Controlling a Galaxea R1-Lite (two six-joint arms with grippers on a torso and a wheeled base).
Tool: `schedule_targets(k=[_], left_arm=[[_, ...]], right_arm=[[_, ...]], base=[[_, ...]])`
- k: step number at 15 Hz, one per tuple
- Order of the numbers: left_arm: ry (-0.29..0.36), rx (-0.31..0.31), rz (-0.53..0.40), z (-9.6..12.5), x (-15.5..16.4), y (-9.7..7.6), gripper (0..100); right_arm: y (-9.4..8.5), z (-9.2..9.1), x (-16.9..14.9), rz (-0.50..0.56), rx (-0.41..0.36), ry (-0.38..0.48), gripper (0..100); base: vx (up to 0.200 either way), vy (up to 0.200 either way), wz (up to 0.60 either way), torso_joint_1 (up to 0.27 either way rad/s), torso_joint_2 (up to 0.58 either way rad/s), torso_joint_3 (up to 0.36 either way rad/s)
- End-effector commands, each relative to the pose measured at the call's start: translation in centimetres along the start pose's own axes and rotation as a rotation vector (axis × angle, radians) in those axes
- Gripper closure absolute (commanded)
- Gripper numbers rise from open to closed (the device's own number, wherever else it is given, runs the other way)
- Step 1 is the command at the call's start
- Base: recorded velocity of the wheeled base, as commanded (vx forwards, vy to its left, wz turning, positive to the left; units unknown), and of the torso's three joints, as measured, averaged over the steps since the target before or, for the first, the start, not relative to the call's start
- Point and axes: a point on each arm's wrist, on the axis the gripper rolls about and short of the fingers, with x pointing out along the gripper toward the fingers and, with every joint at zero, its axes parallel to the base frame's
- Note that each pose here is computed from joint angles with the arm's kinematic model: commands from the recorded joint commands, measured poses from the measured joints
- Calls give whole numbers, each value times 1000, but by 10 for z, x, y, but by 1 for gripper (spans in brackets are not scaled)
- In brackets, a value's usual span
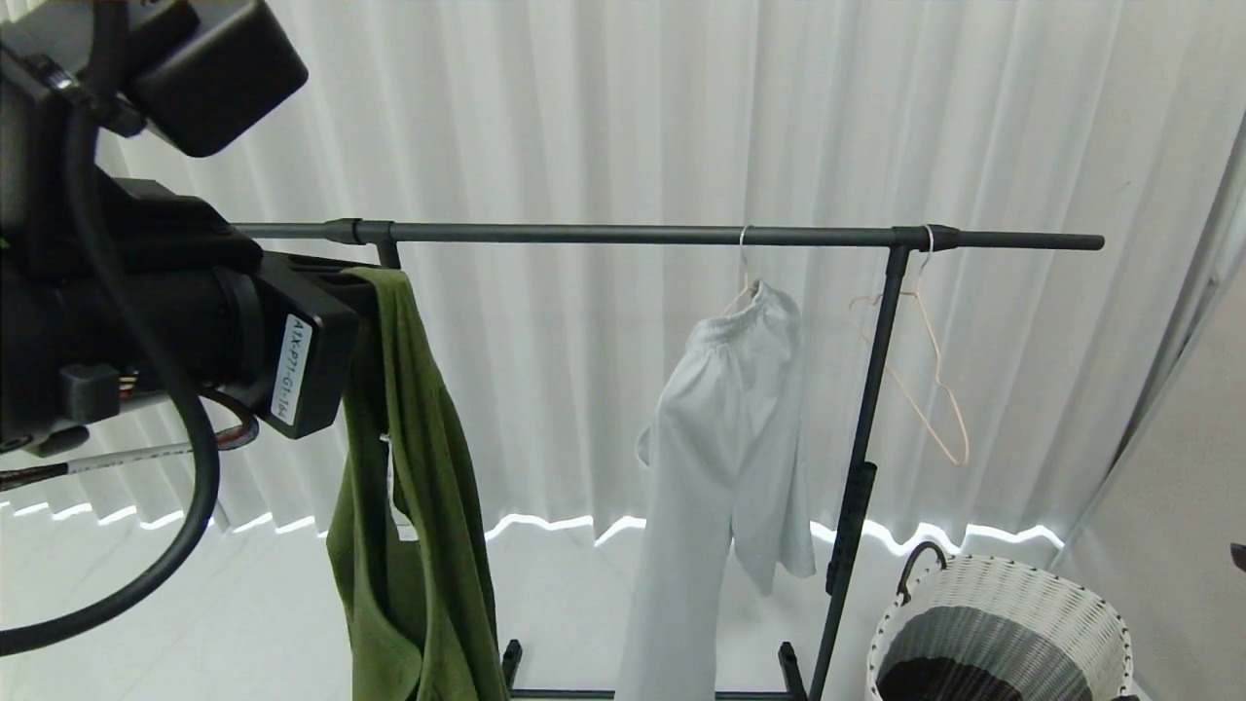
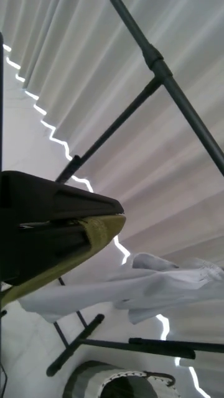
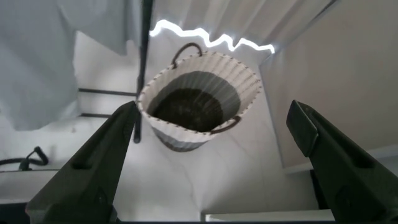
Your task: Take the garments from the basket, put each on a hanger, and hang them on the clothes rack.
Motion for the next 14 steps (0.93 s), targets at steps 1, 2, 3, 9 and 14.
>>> schedule_targets(k=[1,2,3,9,14], left_arm=[[1,0,0,0,0,0,100],[1,0,0,0,1,-1,100],[-8,-4,1,1,1,-1,100],[-49,-7,18,0,5,-2,100],[-42,-11,28,-1,7,-1,100]], right_arm=[[1,-1,2,0,0,5,0],[1,0,3,2,6,-11,0],[2,2,7,3,19,-51,0],[6,5,17,9,28,-87,0],[6,5,18,9,28,-84,0]], base=[[0,0,0,0,0,0],[0,0,0,0,0,0],[0,0,0,0,0,0],[0,0,0,0,0,0],[200,0,0,-5,1,2]])
